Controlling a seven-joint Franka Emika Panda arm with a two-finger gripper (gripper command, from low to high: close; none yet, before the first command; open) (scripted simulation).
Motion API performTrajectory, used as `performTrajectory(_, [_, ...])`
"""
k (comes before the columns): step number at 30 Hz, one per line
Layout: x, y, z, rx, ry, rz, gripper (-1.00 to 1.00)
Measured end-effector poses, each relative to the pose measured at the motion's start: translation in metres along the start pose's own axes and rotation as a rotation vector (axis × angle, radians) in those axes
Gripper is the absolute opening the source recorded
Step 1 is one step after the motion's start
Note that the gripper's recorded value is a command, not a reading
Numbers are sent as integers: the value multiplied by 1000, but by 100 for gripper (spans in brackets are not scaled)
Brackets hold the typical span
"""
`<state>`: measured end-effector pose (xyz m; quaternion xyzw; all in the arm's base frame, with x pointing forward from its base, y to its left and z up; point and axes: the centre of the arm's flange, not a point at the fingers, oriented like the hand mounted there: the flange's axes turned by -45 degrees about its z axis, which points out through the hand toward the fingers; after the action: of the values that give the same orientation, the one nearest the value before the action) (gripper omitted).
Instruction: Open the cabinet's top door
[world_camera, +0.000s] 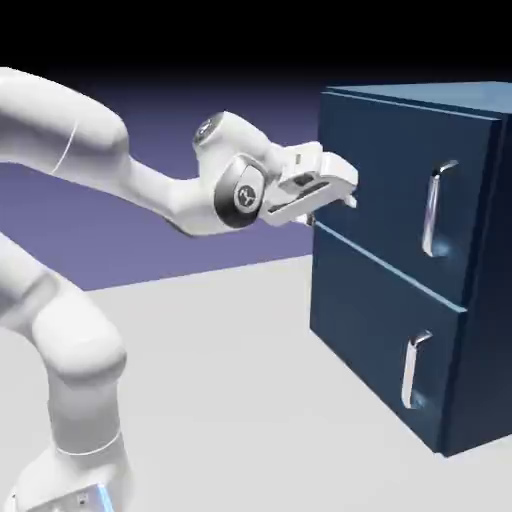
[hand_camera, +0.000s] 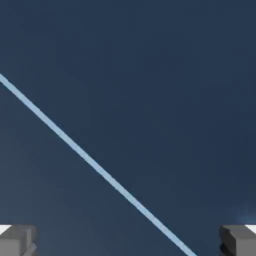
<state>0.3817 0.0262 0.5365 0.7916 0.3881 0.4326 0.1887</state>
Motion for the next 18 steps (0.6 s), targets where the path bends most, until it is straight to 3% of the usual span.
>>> performTrajectory(18, [-3, 36, -30, -228, 53, -853, 100])
